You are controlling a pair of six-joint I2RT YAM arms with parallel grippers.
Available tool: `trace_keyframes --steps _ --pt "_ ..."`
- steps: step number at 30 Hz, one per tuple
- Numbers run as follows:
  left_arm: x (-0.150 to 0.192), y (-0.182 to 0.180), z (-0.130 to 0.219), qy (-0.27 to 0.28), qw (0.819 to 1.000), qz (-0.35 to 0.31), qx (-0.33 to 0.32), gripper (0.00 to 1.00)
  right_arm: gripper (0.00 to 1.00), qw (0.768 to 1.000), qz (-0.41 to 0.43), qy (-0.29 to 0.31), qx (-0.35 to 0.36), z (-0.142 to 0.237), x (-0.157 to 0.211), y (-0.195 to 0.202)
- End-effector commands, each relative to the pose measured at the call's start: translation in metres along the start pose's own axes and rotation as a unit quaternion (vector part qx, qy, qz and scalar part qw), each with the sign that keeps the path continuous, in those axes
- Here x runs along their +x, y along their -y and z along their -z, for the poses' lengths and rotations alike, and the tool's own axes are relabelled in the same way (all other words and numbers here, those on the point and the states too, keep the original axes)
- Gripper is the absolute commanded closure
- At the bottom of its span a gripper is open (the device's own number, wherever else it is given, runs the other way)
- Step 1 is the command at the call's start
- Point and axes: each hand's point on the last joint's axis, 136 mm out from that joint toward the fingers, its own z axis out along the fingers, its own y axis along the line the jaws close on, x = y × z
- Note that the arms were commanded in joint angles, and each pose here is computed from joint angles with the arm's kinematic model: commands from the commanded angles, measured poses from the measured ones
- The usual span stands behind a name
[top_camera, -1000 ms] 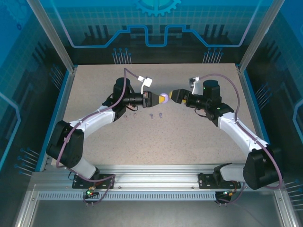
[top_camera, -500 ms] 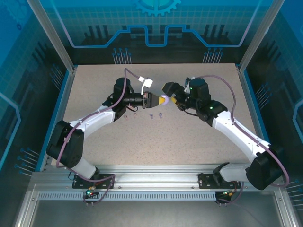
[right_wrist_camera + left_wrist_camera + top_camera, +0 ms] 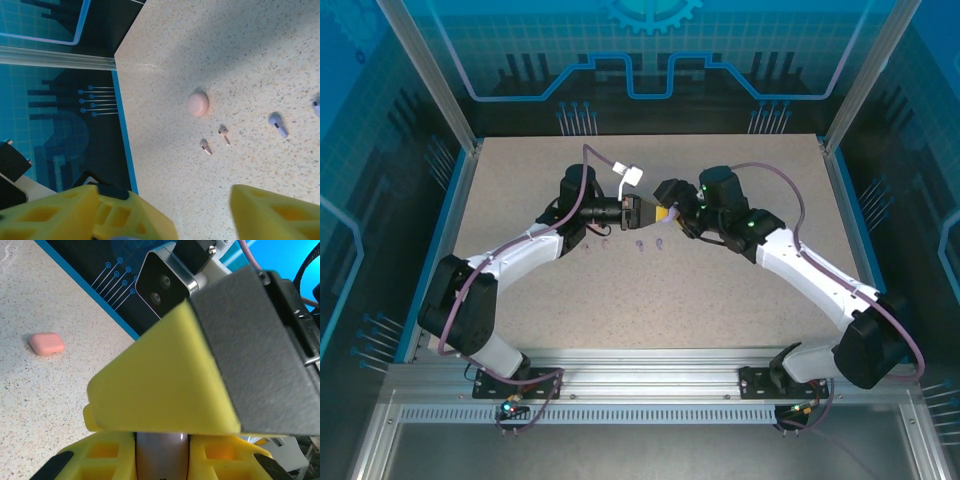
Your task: Insert wireless bluetooth earbuds into charging case
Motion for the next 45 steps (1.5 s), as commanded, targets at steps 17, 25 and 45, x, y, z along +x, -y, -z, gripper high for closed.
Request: trace_keyframes --steps 17,25,45 --pt "-0.017 0.006 0.012 0.052 0.998 -0.042 -0.018 0.58 0.66 0.998 -0.052 0.036 0.017 0.004 -0.005 0.005" --pt "-0.015 0.006 0.011 0.047 0.998 -0.036 -0.011 0.59 0.66 0.998 -0.052 0.032 0.014 0.001 -0.004 0.003" --pt "-0.011 -0.037 0.028 0.086 0.986 -0.021 -0.143 0.55 0.51 0.985 -0.016 0.084 0.15 0.015 -0.017 0.099"
